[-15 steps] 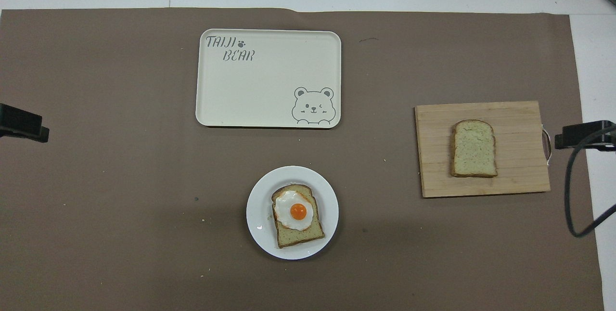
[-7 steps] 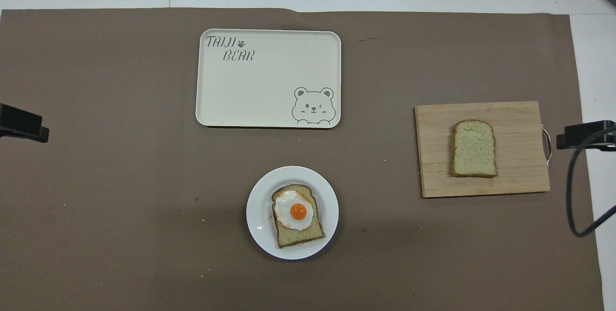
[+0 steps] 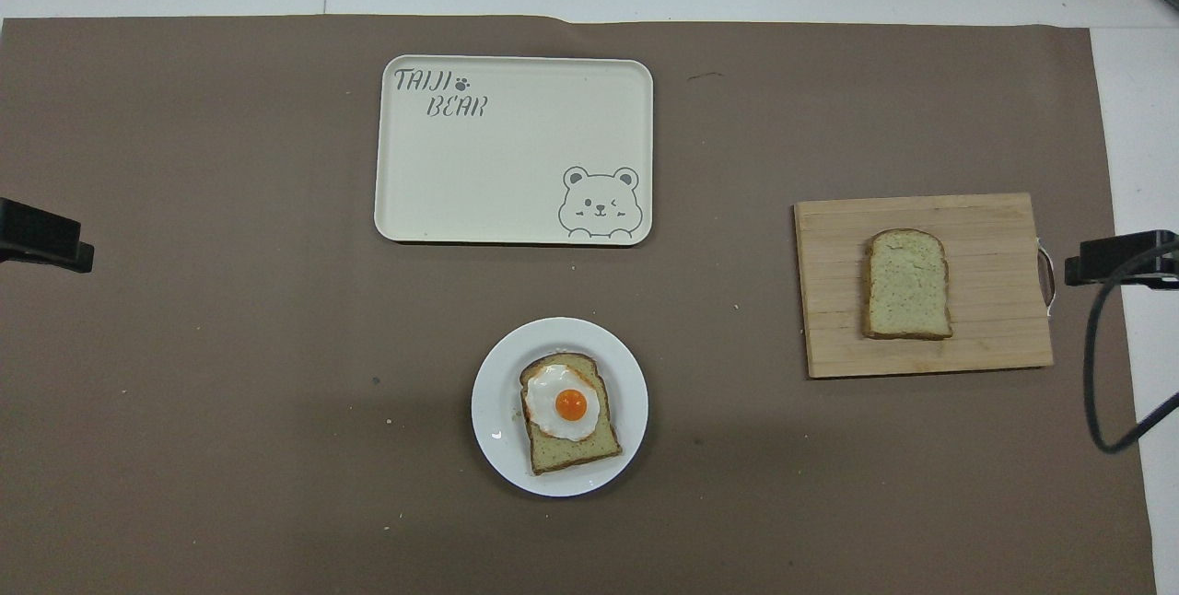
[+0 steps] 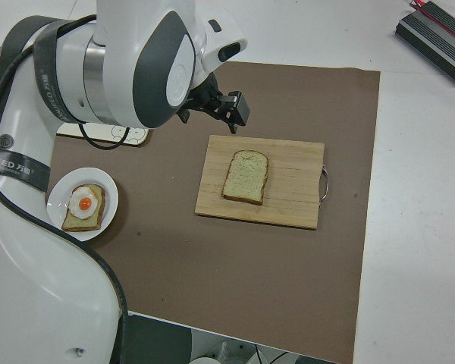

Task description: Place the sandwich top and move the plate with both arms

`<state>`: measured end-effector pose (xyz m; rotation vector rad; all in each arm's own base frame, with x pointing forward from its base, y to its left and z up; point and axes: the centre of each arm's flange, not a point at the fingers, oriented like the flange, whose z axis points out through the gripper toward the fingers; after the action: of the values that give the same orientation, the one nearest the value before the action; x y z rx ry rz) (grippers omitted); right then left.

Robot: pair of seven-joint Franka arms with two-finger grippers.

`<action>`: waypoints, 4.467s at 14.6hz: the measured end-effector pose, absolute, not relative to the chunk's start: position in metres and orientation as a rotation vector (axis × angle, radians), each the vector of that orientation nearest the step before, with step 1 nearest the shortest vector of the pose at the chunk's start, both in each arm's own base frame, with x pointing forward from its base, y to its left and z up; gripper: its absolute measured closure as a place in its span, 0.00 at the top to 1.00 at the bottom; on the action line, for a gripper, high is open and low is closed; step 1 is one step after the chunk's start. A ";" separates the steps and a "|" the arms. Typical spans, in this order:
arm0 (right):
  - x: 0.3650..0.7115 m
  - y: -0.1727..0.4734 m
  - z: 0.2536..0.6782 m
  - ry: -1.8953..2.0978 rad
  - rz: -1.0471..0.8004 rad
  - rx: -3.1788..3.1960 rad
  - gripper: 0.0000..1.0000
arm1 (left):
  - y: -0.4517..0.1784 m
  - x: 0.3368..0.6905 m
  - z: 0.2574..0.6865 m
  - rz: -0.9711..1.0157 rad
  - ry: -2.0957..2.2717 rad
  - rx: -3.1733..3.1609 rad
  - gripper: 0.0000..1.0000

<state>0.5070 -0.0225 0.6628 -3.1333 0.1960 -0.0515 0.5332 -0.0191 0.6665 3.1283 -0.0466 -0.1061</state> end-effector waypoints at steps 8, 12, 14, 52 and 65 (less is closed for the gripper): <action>0.507 -0.023 0.663 0.197 -0.051 -3.133 1.00 | -0.019 0.533 0.667 -0.106 -0.047 3.128 1.00; 0.507 -0.023 0.662 0.198 -0.050 -3.133 1.00 | -0.019 0.533 0.667 -0.106 -0.047 3.128 1.00; 0.507 -0.023 0.662 0.198 -0.050 -3.133 1.00 | -0.019 0.533 0.667 -0.106 -0.046 3.128 1.00; 0.597 -0.096 0.329 0.048 -0.045 -3.011 1.00 | -0.019 0.533 0.667 -0.106 -0.046 3.128 1.00; 0.582 -0.096 0.307 0.002 0.017 -2.985 0.61 | -0.019 0.533 0.667 -0.106 -0.046 3.128 1.00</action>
<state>0.5823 -0.0962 0.3069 -2.9850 0.0022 0.0166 0.5332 -0.0190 0.6666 3.1283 -0.0465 -0.1061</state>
